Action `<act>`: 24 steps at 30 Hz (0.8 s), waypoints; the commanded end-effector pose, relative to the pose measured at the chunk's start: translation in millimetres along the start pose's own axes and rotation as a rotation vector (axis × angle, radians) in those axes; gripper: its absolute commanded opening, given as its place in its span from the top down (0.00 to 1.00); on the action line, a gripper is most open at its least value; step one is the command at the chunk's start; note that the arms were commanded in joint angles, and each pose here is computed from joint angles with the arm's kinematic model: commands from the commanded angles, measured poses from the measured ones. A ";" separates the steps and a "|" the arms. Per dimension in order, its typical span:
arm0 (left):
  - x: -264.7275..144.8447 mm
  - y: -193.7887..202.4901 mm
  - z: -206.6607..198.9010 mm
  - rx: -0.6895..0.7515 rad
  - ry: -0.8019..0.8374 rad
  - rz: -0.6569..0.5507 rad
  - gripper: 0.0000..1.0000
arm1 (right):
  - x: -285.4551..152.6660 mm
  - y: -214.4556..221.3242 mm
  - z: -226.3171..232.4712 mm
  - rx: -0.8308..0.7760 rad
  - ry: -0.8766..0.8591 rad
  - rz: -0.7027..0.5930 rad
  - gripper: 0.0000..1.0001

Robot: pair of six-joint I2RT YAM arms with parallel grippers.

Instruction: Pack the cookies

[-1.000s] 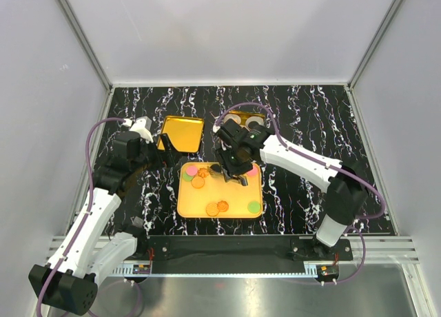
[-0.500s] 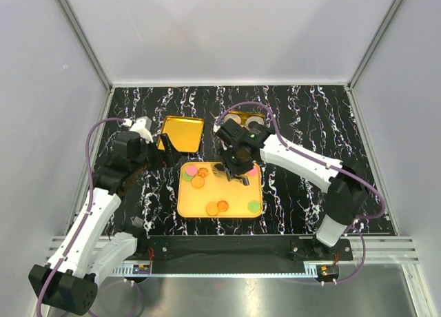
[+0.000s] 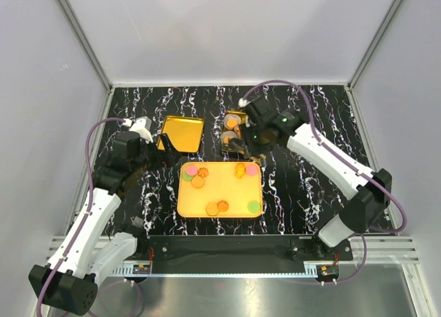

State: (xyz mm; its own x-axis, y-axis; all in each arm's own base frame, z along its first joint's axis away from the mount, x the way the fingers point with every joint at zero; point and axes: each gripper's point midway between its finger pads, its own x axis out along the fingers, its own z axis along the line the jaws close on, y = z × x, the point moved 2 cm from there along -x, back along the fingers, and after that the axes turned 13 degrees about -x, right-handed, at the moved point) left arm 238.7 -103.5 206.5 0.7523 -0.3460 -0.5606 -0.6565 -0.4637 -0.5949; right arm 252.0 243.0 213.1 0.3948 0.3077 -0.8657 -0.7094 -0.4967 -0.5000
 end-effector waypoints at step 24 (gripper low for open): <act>-0.2 -6.4 -6.1 0.008 0.039 -0.033 0.01 | 26.1 -2.0 -84.0 0.161 0.098 -0.026 0.59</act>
State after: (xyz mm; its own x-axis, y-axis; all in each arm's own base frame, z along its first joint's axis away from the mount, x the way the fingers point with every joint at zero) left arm 238.7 -103.5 206.5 0.7523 -0.3460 -0.5606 -0.6566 -0.4634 -0.5951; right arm 305.6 178.7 186.9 0.4344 0.2038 -0.8774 -0.8016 -0.3568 -0.4797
